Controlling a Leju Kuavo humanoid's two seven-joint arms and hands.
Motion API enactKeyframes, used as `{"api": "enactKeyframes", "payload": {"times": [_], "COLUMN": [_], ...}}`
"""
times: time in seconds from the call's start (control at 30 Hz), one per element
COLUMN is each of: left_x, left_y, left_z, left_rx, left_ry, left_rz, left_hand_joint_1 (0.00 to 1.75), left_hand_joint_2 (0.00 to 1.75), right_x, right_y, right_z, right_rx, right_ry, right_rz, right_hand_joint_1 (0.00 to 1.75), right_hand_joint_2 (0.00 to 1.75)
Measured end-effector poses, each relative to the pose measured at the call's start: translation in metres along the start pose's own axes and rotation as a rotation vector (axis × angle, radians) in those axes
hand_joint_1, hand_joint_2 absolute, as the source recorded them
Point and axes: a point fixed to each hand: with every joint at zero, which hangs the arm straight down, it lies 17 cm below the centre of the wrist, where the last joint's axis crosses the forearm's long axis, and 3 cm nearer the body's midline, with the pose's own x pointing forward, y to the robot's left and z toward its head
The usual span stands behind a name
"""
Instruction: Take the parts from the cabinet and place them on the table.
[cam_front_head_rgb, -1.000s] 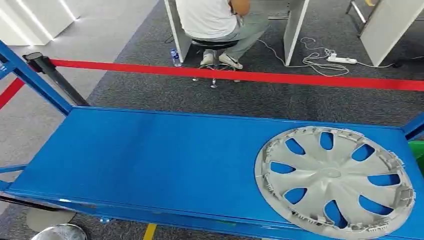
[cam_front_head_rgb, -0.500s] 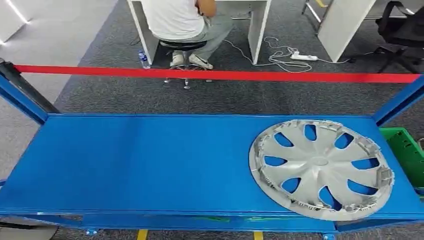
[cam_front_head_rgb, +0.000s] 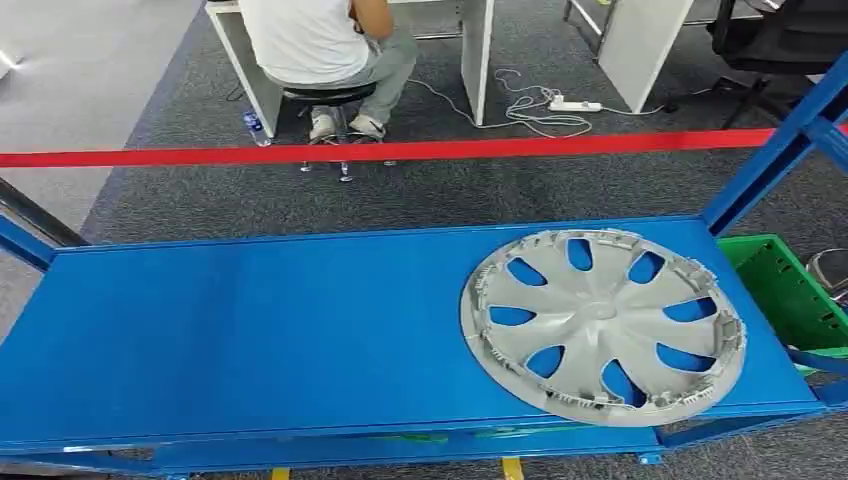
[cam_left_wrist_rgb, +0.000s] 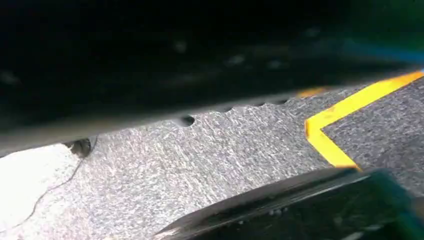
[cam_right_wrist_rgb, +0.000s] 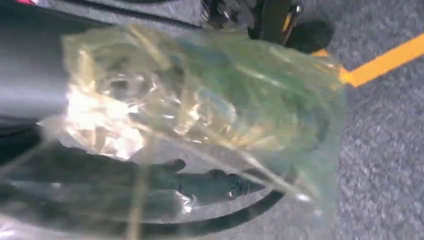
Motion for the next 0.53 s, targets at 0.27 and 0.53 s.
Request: {"api": "enactKeyframes", "payload": {"times": [0.27, 0.53], "left_x": [-0.0005, 0.0058], "left_y": [-0.0005, 0.0052], "left_z": [0.0001, -0.0008], "left_rx": [0.001, 0.023], "left_ry": [0.002, -0.032], "left_rz": [-0.006, 0.010], "left_hand_joint_1": [0.00, 0.00], "left_hand_joint_2": [0.00, 0.00], "right_x": [-0.0003, -0.0005], "right_y": [-0.0060, -0.0052], "right_z": [-0.0013, -0.0010], "right_rx": [-0.031, -0.023], "right_ry": [0.007, 0.003], "right_rz": [0.025, 0.015], "right_hand_joint_1": [0.00, 0.00], "right_hand_joint_2": [0.00, 0.00]}}
